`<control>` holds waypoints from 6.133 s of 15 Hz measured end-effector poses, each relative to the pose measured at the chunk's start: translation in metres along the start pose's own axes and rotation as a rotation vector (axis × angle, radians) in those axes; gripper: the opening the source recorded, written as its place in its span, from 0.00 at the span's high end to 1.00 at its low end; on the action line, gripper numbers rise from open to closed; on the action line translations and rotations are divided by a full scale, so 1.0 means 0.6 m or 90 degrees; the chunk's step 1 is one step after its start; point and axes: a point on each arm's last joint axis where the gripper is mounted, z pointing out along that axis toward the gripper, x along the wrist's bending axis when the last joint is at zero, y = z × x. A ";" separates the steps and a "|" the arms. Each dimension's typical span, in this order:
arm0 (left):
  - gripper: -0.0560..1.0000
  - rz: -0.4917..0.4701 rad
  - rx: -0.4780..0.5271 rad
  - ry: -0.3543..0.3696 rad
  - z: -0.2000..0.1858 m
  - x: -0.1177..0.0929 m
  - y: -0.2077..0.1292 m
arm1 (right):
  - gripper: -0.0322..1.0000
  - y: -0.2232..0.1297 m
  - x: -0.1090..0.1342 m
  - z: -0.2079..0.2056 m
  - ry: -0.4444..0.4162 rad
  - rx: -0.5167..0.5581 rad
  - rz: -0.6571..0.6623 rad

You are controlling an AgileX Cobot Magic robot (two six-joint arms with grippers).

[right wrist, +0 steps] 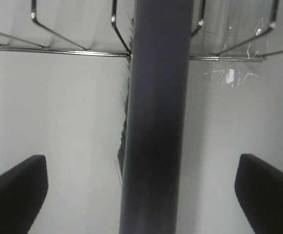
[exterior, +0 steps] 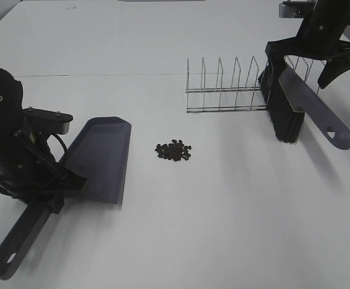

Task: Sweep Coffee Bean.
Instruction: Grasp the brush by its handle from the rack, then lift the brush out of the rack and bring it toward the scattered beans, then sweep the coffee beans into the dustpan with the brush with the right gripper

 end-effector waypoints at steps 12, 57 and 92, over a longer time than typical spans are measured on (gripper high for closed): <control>0.62 0.000 -0.001 -0.001 0.000 0.000 0.000 | 0.29 0.000 -0.027 0.068 0.074 0.046 0.027; 0.62 0.073 0.015 0.087 0.036 -0.021 0.051 | 0.68 -0.149 0.289 0.078 -0.130 0.128 -0.093; 0.62 0.077 0.029 0.087 0.042 -0.022 0.051 | 0.68 -0.078 0.361 0.000 0.022 0.008 -0.120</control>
